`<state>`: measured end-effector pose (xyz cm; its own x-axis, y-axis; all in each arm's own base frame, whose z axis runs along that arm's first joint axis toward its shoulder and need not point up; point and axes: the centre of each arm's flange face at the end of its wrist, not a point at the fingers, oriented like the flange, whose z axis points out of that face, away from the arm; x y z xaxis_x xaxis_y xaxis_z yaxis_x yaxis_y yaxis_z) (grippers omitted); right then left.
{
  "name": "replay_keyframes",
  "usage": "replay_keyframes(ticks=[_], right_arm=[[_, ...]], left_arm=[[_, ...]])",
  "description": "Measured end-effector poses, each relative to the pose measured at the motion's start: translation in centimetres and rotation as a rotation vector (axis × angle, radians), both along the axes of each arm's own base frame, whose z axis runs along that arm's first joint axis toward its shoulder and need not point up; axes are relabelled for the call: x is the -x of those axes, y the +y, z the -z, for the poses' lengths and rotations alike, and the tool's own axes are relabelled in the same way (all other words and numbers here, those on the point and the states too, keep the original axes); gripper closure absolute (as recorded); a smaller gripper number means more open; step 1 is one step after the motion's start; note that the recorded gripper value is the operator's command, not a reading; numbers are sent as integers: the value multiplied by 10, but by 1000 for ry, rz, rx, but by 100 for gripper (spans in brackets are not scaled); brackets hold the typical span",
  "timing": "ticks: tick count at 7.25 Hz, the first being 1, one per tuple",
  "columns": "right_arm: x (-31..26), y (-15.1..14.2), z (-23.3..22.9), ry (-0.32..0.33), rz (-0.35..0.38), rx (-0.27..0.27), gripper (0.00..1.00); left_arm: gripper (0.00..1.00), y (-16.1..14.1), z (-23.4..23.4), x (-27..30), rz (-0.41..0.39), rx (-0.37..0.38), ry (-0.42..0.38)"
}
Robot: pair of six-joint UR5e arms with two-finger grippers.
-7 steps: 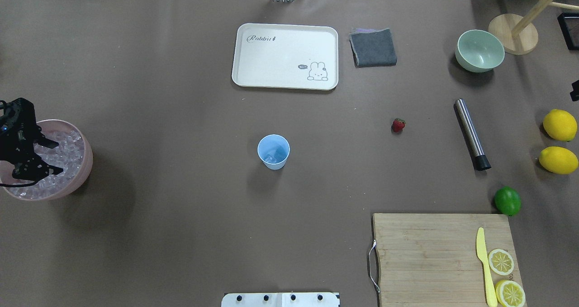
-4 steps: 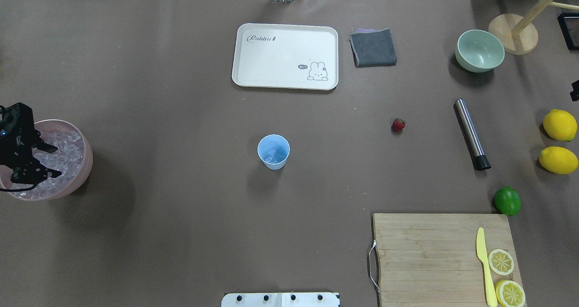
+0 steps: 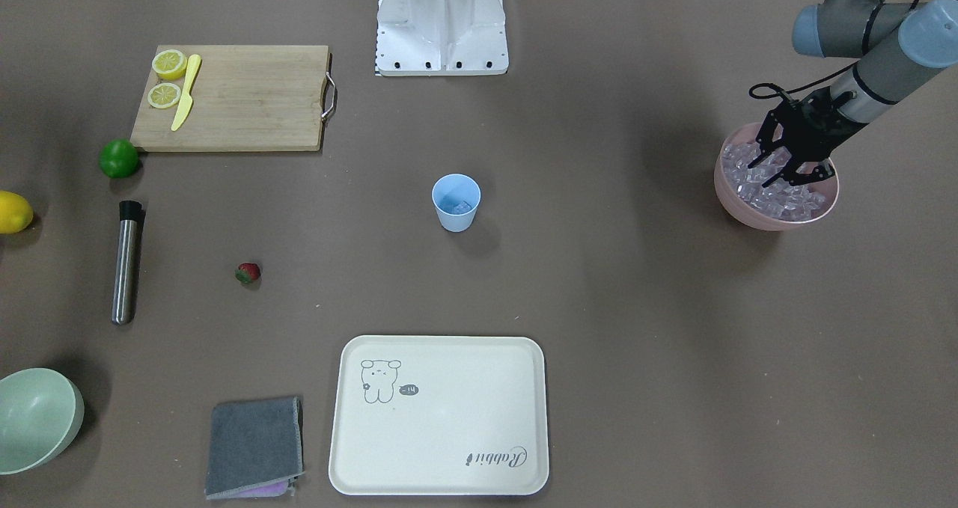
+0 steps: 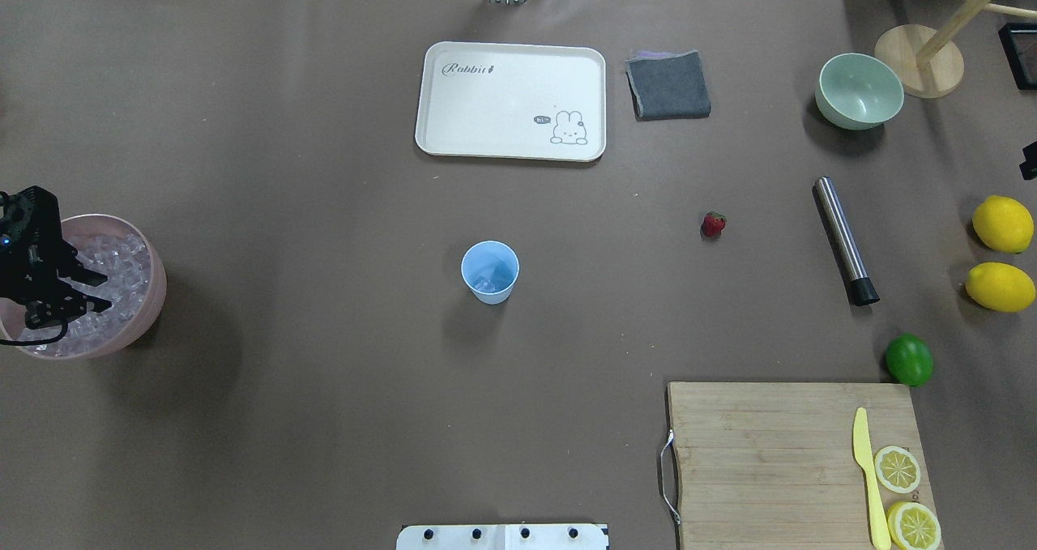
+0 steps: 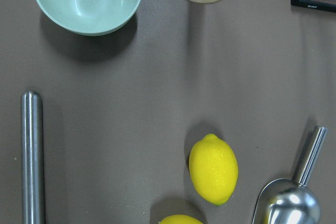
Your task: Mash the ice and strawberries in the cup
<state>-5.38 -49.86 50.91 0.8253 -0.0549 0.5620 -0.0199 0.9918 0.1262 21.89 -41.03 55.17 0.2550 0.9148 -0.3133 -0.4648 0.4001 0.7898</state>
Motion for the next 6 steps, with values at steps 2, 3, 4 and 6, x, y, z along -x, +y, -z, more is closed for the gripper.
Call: replay_keyframes(ticks=[2,3,4,6], right_arm=[[2,-4,4,-2,1,-7,0],[3,-6,5,-3,2,-10,0],[3,-7,7,-4,3,-12,0],[6,-10,11,-8,5,-19,0]], left_arm=[[100,0,1,1,0,7,4],[100,-1,2,3,3,9,7],[100,-3,4,4,3,13,13],[22,-10,8,18,10,35,37]])
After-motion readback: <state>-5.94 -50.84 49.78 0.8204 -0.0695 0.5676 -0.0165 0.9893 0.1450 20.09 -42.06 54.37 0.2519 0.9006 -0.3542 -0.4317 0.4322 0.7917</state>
